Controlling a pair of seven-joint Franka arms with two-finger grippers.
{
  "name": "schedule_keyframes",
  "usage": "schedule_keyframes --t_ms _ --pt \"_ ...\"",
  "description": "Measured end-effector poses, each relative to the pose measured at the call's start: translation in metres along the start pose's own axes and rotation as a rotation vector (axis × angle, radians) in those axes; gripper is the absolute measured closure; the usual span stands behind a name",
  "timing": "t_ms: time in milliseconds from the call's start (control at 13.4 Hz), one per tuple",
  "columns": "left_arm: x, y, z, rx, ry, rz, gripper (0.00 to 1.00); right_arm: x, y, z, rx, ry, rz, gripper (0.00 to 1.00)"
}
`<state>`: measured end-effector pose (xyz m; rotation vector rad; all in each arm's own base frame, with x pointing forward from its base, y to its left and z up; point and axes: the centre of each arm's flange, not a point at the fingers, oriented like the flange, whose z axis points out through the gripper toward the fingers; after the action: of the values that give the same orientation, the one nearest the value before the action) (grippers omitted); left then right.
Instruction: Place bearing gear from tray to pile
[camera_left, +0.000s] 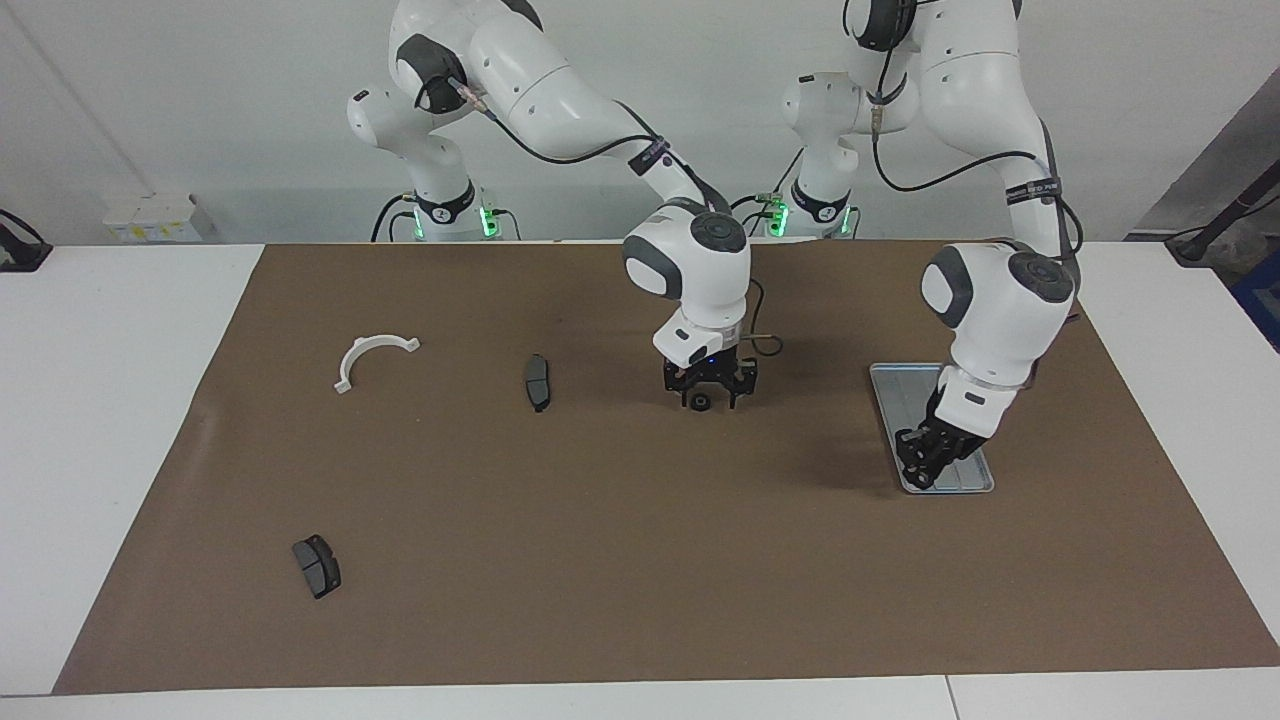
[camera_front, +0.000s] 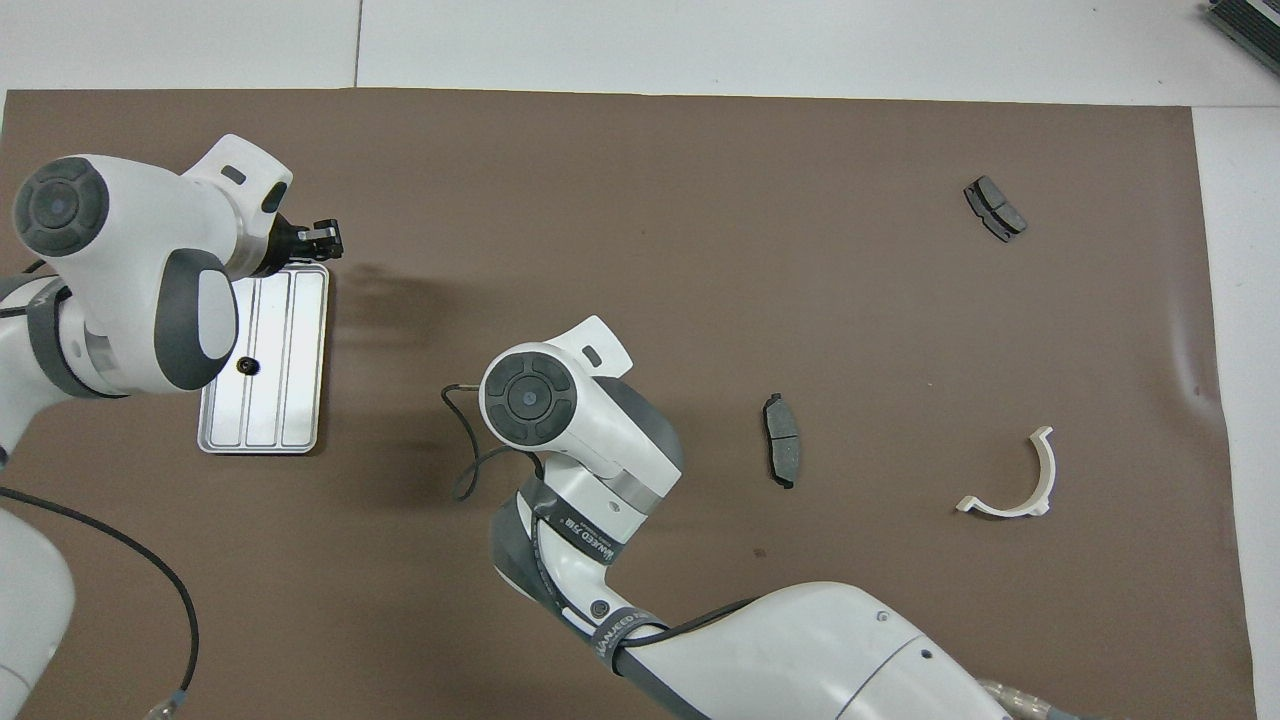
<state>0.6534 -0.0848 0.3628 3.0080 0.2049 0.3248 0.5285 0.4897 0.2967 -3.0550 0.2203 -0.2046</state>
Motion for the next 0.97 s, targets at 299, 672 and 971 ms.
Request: schedule_keyframes --t_ms 299,672,971 --pt "-0.02 0.055 0.005 -0.014 -0.025 -0.045 0.65 -0.004 0.004 0.009 0.019 0.011 -0.003 0.41" --pt "-0.034 0.075 0.013 -0.013 -0.047 -0.042 0.65 -0.002 0.005 0.006 0.02 0.015 -0.001 0.67" --pt "-0.067 0.136 0.018 -0.025 -0.072 -0.039 0.65 0.027 0.029 0.001 0.011 0.038 0.029 0.67"
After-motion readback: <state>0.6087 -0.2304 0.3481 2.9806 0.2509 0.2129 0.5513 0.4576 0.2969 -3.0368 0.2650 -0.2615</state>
